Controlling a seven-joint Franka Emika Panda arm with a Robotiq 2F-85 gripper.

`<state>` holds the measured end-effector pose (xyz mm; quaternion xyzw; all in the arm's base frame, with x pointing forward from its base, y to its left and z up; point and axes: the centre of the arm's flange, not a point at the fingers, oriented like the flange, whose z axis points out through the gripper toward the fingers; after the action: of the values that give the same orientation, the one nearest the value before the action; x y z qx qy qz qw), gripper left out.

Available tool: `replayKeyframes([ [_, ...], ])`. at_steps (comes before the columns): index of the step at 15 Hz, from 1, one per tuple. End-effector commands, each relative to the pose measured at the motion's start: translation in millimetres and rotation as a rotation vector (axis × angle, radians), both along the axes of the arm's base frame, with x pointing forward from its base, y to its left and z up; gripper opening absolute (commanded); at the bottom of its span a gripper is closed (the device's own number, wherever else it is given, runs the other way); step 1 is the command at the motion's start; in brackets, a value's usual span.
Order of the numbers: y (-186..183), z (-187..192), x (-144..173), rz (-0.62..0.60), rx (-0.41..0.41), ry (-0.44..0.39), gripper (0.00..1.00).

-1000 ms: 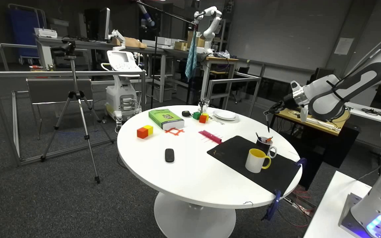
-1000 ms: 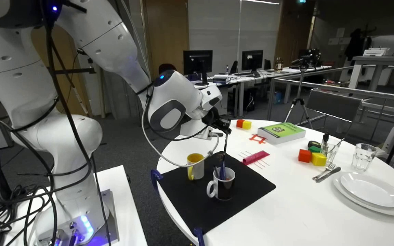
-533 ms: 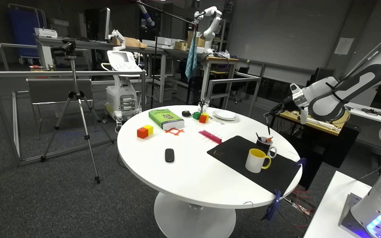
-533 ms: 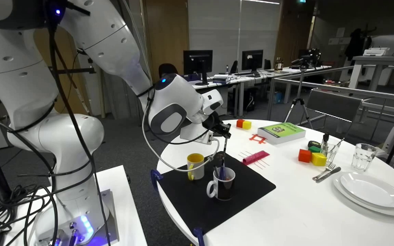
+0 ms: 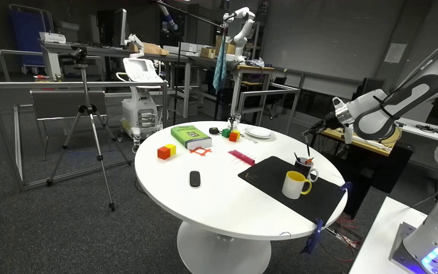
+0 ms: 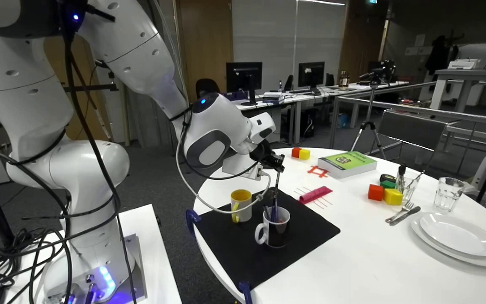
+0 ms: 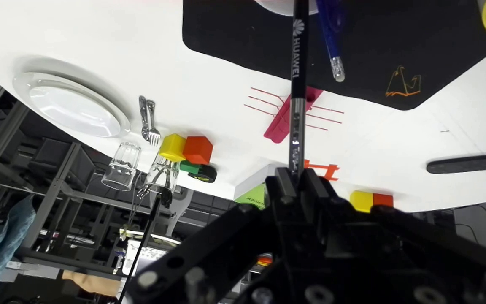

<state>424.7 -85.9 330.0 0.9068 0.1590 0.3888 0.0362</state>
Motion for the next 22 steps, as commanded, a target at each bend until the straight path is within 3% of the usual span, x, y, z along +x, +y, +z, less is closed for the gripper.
replayKeyframes([
  [1, 1.3, -20.1, 20.8, 0.025, -0.018, -0.049, 0.03],
  [6, 3.9, -23.6, 35.2, 0.040, -0.015, -0.041, 0.03],
  [7, 4.4, 5.4, 16.5, 0.020, 0.000, -0.020, 0.10],
  [10, 6.9, 2.0, 17.4, 0.025, 0.003, -0.013, 0.10],
  [11, 7.0, 1.9, 17.5, 0.026, 0.004, -0.013, 0.03],
  [22, -1.4, -29.8, 24.5, -0.002, -0.018, -0.015, 0.03],
])
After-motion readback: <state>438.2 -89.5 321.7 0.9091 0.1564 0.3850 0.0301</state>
